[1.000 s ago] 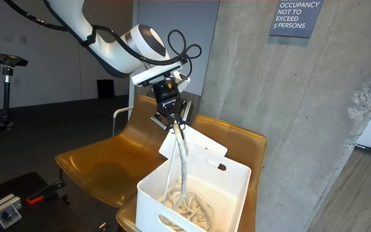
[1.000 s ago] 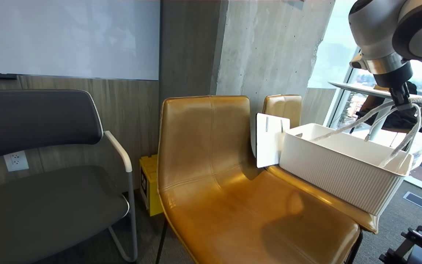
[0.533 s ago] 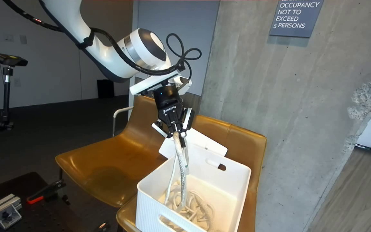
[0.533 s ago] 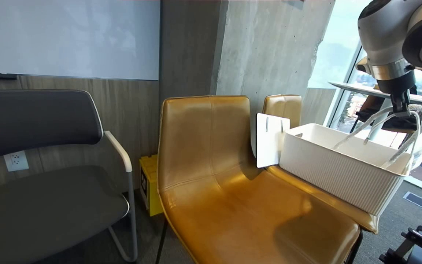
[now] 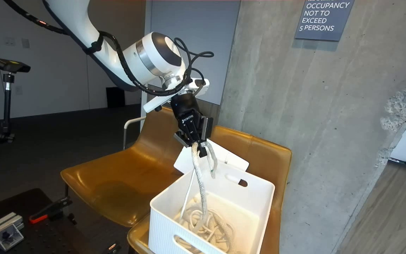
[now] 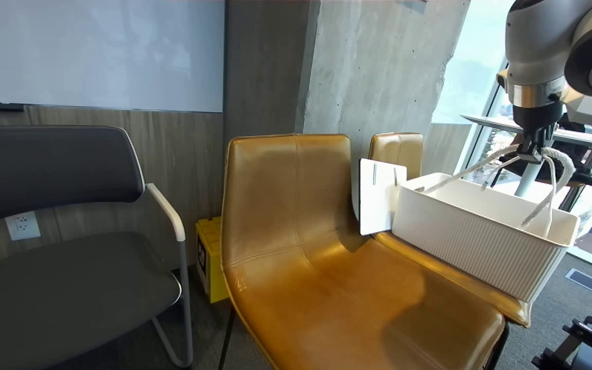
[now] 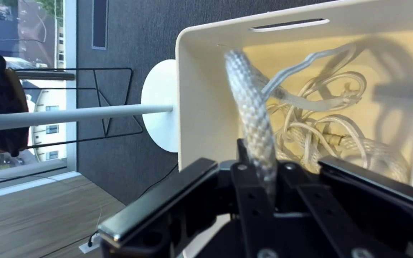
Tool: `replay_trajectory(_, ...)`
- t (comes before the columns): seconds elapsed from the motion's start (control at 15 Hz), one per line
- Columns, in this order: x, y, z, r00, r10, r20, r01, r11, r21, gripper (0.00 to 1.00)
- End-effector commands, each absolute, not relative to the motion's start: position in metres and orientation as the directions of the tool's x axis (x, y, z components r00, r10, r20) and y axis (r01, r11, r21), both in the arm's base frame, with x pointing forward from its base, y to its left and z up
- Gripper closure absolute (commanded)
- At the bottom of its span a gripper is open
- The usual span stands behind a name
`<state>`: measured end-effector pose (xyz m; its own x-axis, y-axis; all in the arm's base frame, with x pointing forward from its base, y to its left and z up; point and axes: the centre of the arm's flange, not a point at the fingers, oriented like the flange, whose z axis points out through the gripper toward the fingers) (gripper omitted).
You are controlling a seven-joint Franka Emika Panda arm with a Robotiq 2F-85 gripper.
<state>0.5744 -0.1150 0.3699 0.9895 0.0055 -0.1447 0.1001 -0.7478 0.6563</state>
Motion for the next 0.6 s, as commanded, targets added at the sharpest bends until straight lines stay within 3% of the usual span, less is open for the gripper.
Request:
replay_trajectory(0.0,0.552,-0.126,0.357,0.992,-0.125,-0.018,-0.088,-0.785,0.613,0.99)
replay_trajectory(0.53,0.518,-0.167,0.328,0.903,-0.403,0.148,-0.426,-0.800,0.422,0.99)
